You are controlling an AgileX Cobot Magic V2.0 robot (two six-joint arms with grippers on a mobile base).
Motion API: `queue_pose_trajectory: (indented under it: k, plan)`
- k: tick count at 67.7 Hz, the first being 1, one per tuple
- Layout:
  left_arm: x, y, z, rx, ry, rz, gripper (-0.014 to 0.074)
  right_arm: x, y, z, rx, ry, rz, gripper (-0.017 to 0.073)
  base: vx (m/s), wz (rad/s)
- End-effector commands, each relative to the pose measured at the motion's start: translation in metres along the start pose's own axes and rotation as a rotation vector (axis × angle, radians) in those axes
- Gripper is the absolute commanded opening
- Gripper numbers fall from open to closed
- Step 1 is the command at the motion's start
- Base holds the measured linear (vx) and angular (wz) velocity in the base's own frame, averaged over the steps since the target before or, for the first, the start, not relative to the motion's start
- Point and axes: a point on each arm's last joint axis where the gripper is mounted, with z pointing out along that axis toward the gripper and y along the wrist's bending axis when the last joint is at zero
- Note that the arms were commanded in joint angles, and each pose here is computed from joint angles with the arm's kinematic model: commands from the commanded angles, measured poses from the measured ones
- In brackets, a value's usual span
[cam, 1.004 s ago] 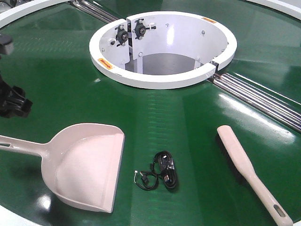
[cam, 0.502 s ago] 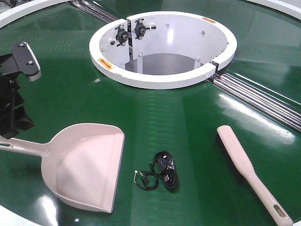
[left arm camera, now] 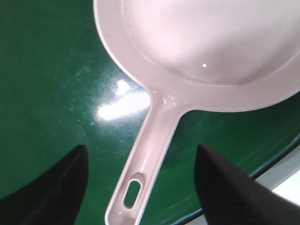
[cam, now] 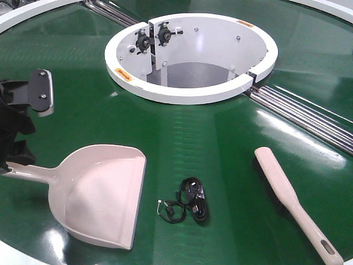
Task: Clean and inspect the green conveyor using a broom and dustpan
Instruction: 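Reach the left gripper down and grasp the pink dustpan handle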
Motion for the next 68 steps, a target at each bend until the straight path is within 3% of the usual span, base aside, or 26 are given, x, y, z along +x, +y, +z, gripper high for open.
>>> queue_pose_trajectory:
  k: [1, 12, 27, 41, 58, 68]
  plan:
    - [-0.004, 0.005, -0.008, -0.042, -0.027, 0.019, 0.0465, -0.001, 0.000, -0.001, 0.004, -0.074, -0.018, -0.0010, 0.00, 0.00]
    - [-0.005, 0.008, 0.005, -0.009, -0.012, 0.036, 0.0465, -0.001, 0.000, -0.001, 0.004, -0.075, -0.018, -0.0010, 0.00, 0.00]
    - [-0.014, 0.009, 0.018, 0.010, 0.013, 0.184, 0.0465, -0.001, 0.000, -0.001, 0.004, -0.075, -0.018, -0.0010, 0.00, 0.00]
    - [-0.012, 0.010, 0.026, 0.043, 0.048, 0.205, 0.0465, -0.001, 0.000, -0.001, 0.004, -0.075, -0.018, -0.0010, 0.00, 0.00]
    - [-0.005, 0.000, 0.043, 0.082, 0.079, 0.212, 0.0465, -0.001, 0.000, -0.001, 0.004, -0.075, -0.018, -0.0010, 0.00, 0.00]
    - [-0.002, 0.002, 0.046, 0.055, 0.110, 0.232, 0.0465, -0.001, 0.000, -0.001, 0.004, -0.074, -0.018, -0.0010, 0.00, 0.00]
